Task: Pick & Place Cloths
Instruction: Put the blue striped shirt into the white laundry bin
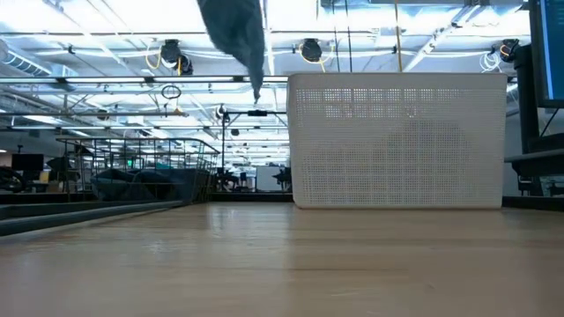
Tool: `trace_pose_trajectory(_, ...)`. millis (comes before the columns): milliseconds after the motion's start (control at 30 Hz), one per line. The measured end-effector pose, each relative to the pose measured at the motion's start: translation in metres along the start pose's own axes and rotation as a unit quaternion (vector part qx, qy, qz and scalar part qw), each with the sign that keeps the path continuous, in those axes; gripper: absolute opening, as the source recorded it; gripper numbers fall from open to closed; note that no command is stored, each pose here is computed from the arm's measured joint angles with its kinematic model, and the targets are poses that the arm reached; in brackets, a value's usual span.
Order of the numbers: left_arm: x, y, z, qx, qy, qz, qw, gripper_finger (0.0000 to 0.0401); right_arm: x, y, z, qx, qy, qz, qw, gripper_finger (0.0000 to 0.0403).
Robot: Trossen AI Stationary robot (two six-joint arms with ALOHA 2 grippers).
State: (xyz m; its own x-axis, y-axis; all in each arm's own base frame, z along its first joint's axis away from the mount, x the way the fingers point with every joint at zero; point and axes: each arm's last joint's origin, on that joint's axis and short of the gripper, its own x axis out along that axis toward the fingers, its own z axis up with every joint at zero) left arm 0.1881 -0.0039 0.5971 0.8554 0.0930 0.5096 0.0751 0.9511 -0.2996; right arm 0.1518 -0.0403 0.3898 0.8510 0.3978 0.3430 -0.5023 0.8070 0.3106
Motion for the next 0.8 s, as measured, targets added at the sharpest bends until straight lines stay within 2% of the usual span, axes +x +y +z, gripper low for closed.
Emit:
trace_pose_trajectory(233, 0.027, 0.002, 0.015, 0.024, -0.033, -0.019, 0.999, 0.0006, 0.020, -0.013, -0.015, -0.020, 0.023, 0.021, 0.999, 0.0201)
trace_pose_trajectory(400, 0.044, 0.012, 0.019, 0.023, -0.052, -0.020, 0.998, 0.0006, 0.033, -0.015, -0.024, -0.066, 0.019, 0.027, 0.997, 0.0201)
trace_pose_trajectory(533, 0.059, 0.023, 0.016, 0.009, -0.068, -0.031, 0.997, 0.0006, 0.041, -0.015, -0.028, -0.088, 0.011, 0.036, 0.995, 0.0201)
trace_pose_trajectory(800, 0.082, 0.046, 0.007, -0.013, -0.102, -0.056, 0.993, 0.0006, 0.041, -0.014, -0.028, -0.091, 0.008, 0.042, 0.995, 0.0201)
